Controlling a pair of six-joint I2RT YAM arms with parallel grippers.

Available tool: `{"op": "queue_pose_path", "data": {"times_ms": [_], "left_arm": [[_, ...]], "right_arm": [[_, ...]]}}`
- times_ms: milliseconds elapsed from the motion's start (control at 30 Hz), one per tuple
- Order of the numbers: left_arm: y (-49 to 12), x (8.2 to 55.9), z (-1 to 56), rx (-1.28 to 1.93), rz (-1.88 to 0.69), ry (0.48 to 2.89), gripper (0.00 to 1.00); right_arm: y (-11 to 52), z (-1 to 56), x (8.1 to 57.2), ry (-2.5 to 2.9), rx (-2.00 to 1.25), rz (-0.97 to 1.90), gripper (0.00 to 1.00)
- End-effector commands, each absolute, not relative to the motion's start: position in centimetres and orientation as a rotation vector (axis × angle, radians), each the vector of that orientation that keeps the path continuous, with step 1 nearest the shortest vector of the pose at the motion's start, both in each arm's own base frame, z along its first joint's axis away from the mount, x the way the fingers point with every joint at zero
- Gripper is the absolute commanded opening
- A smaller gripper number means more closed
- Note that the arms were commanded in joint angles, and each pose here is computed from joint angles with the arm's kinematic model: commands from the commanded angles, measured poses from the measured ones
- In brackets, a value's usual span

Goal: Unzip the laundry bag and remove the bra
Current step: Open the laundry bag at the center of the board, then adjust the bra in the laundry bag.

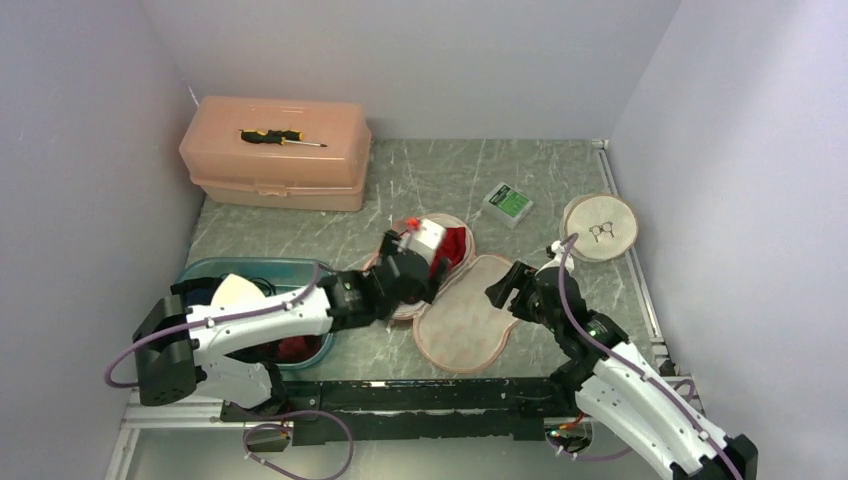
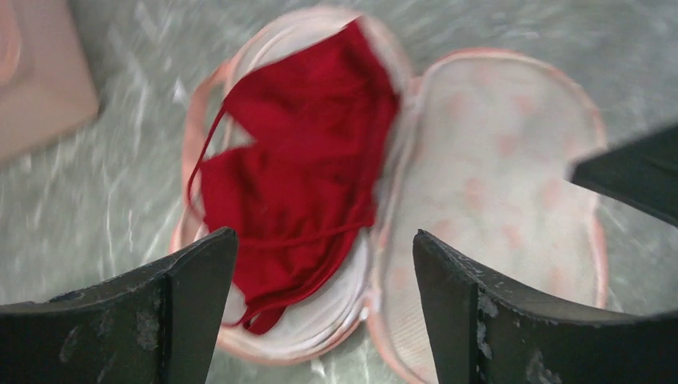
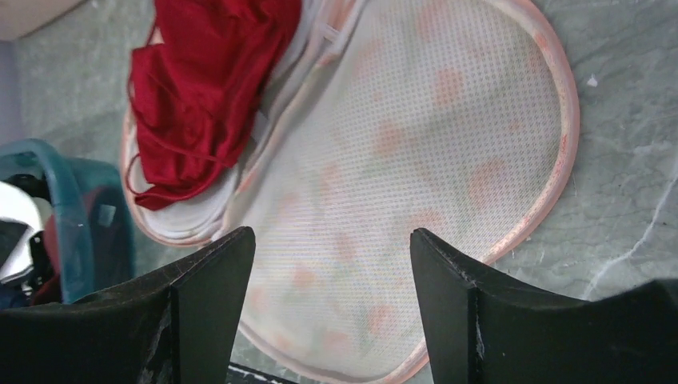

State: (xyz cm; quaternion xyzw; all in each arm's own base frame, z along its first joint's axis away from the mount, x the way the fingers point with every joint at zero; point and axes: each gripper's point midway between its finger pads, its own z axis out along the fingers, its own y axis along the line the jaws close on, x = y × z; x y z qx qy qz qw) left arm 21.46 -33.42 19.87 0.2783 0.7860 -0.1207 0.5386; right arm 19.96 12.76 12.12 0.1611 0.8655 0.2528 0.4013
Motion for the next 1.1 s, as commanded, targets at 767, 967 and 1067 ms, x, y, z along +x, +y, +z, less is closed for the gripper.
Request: {"op": "queue_pose_path", "data": {"times_ms": [767,967,1067], "left_arm": [[-22.4,24.5,13.7,-0.104,-0.387,2.318,0.85],[-22.2,24.3,13.1,-0.124,-0.428,2.335,0.85],[-22.2,24.3,12.8,-0.126,-0.423,2.353,0.85]], "right_arm": [[8.6,2.6,25.1,2.253,0.81,0.314,0.79],[7.1,2.7,29.2,2.236,0.895,0.289,0.78],[6.9,3.4,31.9,2.222,0.896,0.277,0.77]]}}
